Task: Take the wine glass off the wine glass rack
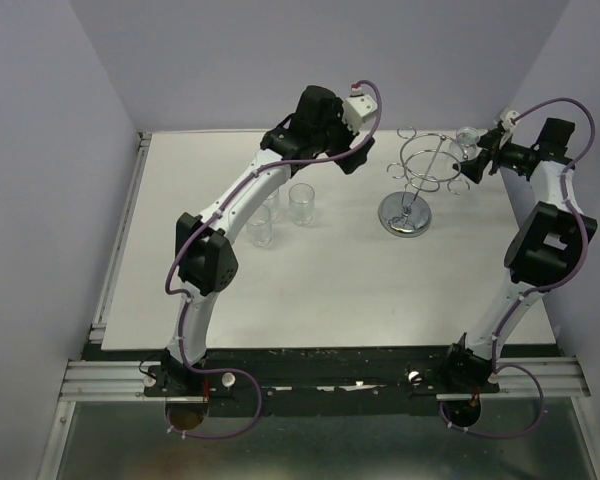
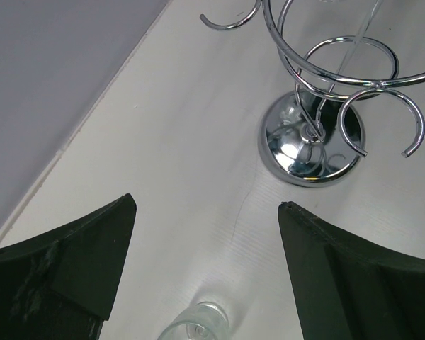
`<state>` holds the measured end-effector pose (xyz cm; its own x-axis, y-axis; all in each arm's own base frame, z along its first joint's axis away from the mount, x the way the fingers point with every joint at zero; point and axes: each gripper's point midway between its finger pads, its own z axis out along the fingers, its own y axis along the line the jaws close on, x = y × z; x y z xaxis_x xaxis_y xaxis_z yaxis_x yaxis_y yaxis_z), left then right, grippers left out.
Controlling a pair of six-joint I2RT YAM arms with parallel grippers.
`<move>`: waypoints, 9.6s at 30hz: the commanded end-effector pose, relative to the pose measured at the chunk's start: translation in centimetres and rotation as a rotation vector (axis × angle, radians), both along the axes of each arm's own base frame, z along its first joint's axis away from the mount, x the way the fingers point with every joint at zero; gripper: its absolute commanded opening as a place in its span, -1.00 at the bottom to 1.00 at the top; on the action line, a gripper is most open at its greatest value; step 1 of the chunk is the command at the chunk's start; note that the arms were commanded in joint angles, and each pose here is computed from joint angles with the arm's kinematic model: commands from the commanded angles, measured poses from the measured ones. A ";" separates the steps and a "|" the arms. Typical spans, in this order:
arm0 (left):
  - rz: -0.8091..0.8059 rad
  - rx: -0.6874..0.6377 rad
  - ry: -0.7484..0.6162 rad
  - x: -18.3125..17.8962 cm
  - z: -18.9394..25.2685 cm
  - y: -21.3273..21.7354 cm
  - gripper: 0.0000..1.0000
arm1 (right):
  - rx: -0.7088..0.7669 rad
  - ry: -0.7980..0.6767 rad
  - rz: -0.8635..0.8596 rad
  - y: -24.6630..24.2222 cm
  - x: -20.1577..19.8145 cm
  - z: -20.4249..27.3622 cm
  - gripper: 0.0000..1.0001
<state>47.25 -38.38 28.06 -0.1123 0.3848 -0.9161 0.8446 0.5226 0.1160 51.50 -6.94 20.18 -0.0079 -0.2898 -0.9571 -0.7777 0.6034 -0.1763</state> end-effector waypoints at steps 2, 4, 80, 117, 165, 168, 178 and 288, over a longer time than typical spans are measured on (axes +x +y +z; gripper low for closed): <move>0.008 0.025 -0.026 -0.1 0.3 -0.3 0.98 | 0.013 -0.034 0.027 0.4 1.1 0.2 1.00; 0.005 0.029 -0.026 -0.2 0.2 -0.4 0.98 | 0.018 -0.033 0.021 0.4 1.3 0.2 1.00; -0.004 0.022 -0.021 -0.8 -0.6 -0.5 0.98 | 0.071 -0.113 -0.312 -3.5 4.6 4.0 -0.99; -0.220 -0.072 -0.968 -17.1 16.7 5.2 0.89 | 0.145 0.094 0.128 19.7 -21.4 17.1 -0.99; -0.364 0.283 -1.068 -23.7 10.3 3.5 -1.00 | 0.098 0.236 0.352 28.7 -30.1 14.3 1.00; -0.296 0.221 -0.857 -23.8 8.8 5.1 -1.00 | 0.076 0.164 0.306 28.2 -29.3 15.3 1.00; -0.218 -0.055 0.072 -27.8 -4.4 10.2 -1.00 | -0.235 -0.342 0.199 24.9 -26.0 13.3 0.93; 0.594 -0.501 0.157 -19.8 -3.7 29.0 0.95 | -0.293 0.248 0.270 45.0 -16.3 -3.8 -0.99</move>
<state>27.42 -9.94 25.04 -0.3091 -0.2384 -0.9207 0.4209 0.8338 -0.3572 33.22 36.89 15.49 -0.1236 -0.6076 -0.7846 -0.9568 0.2826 -0.0681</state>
